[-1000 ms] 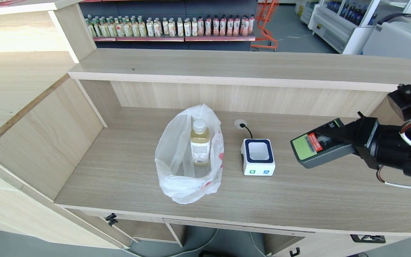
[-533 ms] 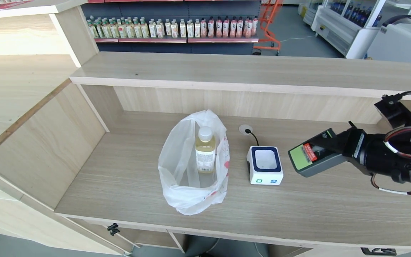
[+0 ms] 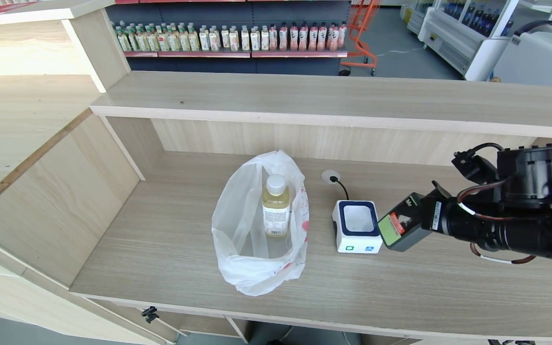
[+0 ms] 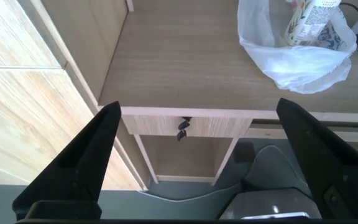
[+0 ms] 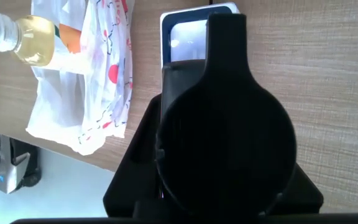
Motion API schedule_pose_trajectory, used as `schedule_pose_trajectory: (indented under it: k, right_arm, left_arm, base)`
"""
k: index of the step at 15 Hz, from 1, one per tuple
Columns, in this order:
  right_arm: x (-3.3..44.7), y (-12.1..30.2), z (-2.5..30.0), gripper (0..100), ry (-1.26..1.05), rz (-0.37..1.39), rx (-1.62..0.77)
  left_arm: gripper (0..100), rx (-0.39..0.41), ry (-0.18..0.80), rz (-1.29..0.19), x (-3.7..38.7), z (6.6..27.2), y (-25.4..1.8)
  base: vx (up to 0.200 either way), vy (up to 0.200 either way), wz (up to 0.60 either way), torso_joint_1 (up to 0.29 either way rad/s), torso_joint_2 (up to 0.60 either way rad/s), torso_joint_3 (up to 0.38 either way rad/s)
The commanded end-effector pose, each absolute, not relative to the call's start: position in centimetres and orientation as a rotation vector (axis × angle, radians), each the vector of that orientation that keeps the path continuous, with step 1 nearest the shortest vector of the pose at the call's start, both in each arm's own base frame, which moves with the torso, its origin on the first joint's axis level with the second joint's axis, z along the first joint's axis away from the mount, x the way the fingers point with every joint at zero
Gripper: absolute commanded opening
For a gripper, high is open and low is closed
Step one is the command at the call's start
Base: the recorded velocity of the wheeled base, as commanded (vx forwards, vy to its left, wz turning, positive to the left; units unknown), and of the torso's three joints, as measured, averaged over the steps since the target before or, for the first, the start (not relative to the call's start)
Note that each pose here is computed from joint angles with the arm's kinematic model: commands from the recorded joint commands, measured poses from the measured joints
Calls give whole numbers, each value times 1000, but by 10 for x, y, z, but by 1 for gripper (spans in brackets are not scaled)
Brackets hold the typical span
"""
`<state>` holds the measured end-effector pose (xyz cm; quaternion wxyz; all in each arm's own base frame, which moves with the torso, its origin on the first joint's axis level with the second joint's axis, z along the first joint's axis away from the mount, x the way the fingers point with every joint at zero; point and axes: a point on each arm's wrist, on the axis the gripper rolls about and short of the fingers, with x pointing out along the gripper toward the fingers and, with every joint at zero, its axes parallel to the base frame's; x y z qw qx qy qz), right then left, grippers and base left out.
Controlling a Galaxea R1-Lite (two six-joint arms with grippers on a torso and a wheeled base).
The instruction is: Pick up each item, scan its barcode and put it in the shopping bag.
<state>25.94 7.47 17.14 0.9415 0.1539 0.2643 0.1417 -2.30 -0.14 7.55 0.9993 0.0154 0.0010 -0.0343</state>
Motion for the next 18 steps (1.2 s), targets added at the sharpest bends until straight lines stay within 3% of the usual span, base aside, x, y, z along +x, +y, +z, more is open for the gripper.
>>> schedule_pose_trajectory:
  k: [1, 6, 18]
  right_arm:
    - [275, 90, 153, 0, 576, 312, 296]
    - [307, 119, 131, 0, 535, 323, 274]
    - [334, 132, 130, 0, 491, 333, 286]
  left_arm:
    - [100, 31, 4, -68, -23, 75, -1]
    - [100, 31, 2, -68, -23, 75, -1]
    - [100, 31, 4, -68, -23, 75, -1]
  base:
    - [0, 0, 0, 0, 0, 0]
    - [0, 0, 0, 0, 0, 0]
    - [0, 0, 0, 0, 0, 0]
